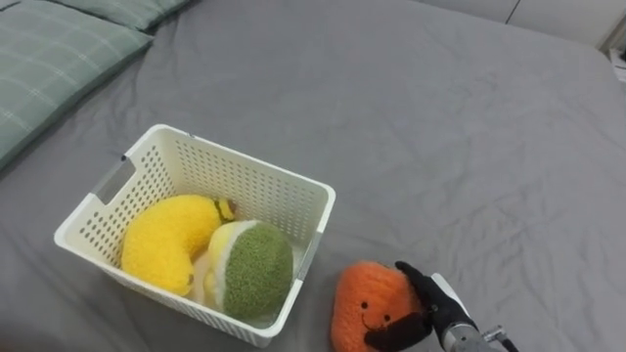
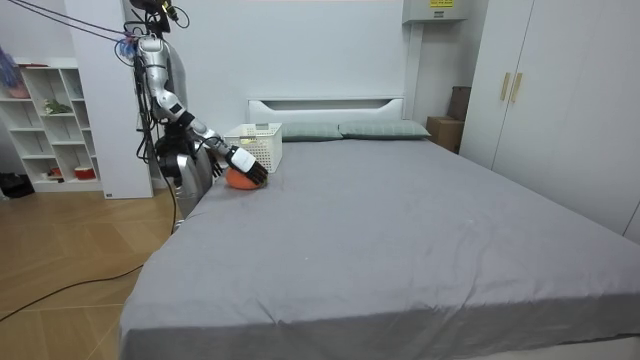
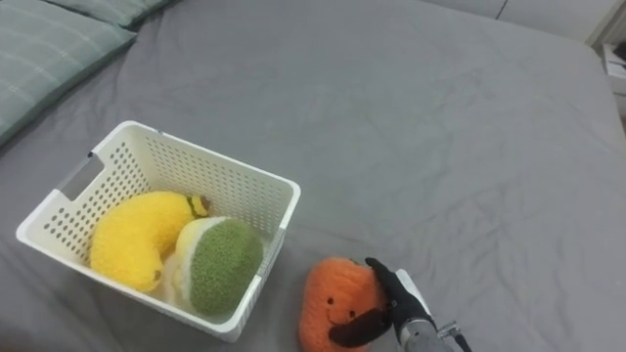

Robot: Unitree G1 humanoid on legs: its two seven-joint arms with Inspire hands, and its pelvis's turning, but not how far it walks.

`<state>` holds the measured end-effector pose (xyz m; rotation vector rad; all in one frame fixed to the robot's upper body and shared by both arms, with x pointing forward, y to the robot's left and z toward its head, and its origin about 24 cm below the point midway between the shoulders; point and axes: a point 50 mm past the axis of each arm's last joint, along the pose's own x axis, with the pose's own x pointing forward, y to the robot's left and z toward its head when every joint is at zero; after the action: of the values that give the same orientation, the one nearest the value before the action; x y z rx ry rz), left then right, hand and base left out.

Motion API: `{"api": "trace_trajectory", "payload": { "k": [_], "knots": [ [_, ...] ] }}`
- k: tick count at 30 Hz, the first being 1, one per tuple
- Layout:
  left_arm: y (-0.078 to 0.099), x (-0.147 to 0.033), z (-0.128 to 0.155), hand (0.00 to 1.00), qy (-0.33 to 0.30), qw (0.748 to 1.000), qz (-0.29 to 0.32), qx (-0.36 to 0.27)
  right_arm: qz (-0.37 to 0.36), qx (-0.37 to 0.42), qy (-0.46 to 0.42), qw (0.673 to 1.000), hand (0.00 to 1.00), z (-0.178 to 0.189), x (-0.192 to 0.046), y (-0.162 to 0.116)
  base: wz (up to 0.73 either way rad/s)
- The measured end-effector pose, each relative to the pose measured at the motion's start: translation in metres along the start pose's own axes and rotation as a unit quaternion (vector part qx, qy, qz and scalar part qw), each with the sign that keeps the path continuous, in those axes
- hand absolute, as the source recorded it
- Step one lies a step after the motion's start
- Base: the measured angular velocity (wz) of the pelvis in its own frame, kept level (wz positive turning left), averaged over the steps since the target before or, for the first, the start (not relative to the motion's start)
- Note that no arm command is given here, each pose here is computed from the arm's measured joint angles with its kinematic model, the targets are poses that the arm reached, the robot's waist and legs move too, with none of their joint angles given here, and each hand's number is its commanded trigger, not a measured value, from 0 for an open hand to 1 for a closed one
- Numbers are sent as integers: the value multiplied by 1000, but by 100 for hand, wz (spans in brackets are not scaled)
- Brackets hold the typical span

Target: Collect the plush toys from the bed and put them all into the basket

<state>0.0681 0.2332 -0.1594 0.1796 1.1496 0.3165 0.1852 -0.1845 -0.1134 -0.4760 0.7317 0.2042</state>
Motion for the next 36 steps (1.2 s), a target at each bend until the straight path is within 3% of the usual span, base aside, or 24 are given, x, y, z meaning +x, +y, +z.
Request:
{"api": "trace_trajectory", "payload": {
  "k": [29, 36],
  "knots": [
    [0, 1, -1, 0, 4, 1000, -6, -17, -5, -21, 7, 1000, 100, 0, 4, 1, 0],
    [3, 1, -5, 0, 15, 1000, 0, -27, -28, -17, -23, 999, 100, 14, 5, -7, 0]
  ]
}}
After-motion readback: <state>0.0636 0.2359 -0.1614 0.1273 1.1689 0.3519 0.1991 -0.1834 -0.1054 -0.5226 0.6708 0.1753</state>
